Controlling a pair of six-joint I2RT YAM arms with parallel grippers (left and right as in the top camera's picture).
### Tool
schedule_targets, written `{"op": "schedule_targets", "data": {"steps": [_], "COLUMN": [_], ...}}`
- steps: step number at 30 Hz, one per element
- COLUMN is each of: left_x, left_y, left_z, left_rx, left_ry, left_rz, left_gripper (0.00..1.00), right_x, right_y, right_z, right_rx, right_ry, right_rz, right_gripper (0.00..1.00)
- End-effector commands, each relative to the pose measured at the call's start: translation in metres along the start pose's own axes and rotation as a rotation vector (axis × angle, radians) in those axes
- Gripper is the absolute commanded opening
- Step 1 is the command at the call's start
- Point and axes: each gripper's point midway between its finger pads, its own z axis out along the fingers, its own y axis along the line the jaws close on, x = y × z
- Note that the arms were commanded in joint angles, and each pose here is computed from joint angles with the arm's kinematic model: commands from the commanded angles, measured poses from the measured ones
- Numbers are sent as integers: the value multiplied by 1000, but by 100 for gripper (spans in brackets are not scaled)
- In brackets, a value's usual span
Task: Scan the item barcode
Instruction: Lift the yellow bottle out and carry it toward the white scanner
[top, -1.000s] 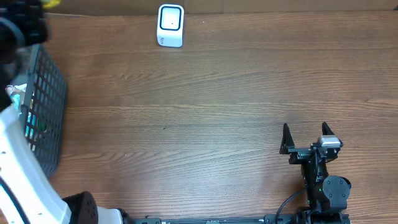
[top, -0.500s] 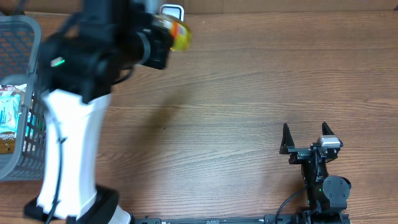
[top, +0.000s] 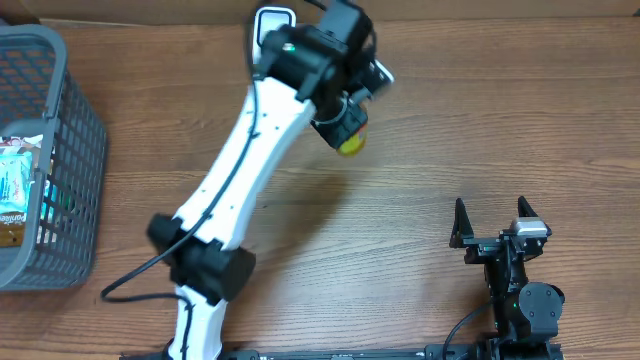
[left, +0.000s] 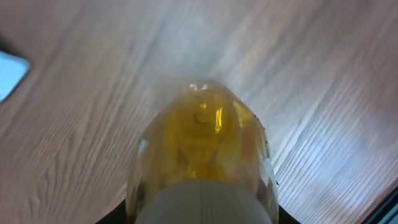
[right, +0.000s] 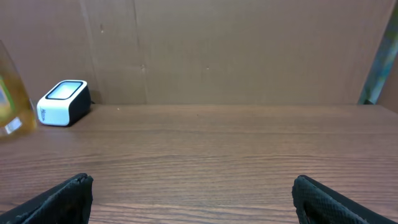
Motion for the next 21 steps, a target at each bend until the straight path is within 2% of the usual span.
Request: {"op": "schedule_targets", "data": {"steps": [1, 8, 13, 21], "left_x": [-7, -27, -32, -31], "left_y": [-13, -38, -40, -36], "left_z": [15, 37, 36, 37], "left_rx": [44, 161, 175, 158], "left_ry": [7, -53, -78, -55], "left_rz": [208, 298, 301, 95], "left_gripper": [36, 36, 36, 36], "right_x": [2, 2, 2, 2], "right_y": [0, 0, 0, 0], "right_z": [0, 0, 0, 0], "right_rx": [0, 0, 0, 0], "right_ry": [-1, -1, -1, -1], "right_rz": [-5, -5, -5, -5], "right_gripper": [100, 100, 100, 100]}}
